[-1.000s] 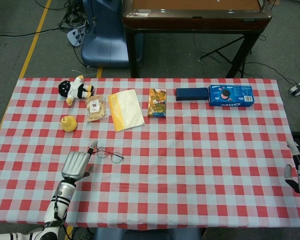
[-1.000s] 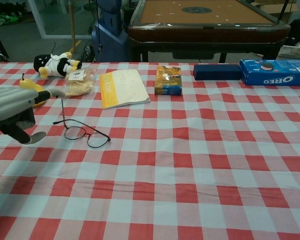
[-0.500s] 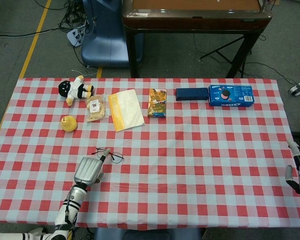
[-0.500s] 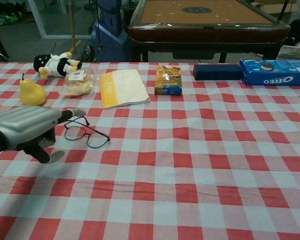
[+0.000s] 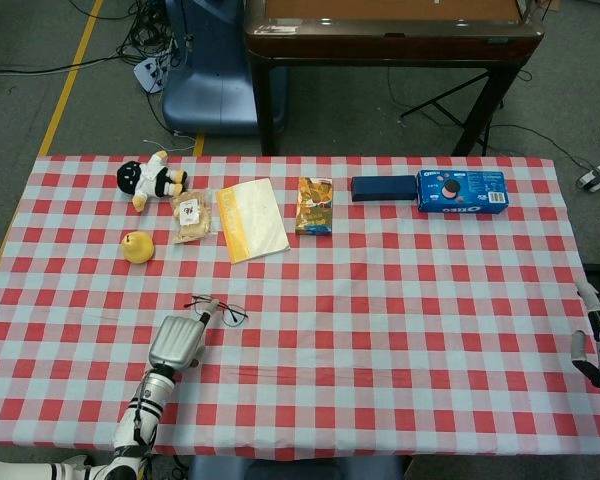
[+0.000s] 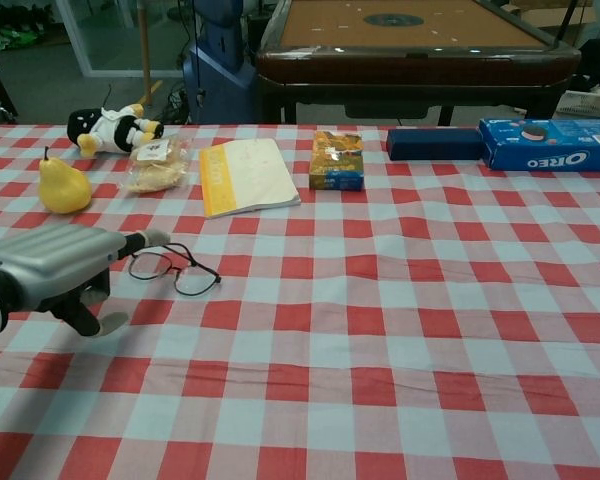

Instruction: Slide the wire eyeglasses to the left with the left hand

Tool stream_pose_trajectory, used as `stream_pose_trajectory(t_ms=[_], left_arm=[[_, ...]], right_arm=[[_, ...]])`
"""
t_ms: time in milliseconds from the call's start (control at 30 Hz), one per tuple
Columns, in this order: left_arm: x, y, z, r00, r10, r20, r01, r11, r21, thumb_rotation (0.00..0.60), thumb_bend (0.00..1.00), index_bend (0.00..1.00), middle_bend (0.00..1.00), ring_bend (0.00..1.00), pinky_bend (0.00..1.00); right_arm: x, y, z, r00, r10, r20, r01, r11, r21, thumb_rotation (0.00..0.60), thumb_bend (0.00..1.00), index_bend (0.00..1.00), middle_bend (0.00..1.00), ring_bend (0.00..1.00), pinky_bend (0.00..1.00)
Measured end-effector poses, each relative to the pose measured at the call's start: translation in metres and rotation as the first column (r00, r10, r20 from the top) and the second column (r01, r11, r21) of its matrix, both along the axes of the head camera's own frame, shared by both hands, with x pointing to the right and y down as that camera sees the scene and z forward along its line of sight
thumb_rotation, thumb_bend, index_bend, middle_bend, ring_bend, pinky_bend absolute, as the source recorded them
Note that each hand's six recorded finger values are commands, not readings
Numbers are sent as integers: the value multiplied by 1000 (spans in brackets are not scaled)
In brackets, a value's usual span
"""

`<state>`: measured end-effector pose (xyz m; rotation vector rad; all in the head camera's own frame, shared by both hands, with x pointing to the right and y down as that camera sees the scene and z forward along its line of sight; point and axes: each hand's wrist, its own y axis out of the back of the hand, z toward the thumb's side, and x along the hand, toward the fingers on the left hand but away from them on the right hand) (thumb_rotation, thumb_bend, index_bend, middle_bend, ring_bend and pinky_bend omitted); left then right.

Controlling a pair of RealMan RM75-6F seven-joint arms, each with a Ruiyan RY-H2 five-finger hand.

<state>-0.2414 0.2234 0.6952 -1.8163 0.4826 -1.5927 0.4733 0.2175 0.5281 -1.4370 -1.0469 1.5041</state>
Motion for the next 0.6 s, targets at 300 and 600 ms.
stream_pose_trajectory(t_ms=[300,600], left_arm=[[0,4,6,1000,-3,9,3,1000,-16,600,401,0,976,896,906],[0,9,15,1000,4,25,-3,999,-42,600,401,0,976,896,906]], right_arm=[[0,0,-2,1000,0,0,0,1000,5,600,594,0,219,177,175],[1,1,-3,1000,3,0,-3,1000,6,600,595,0,219,177,175]])
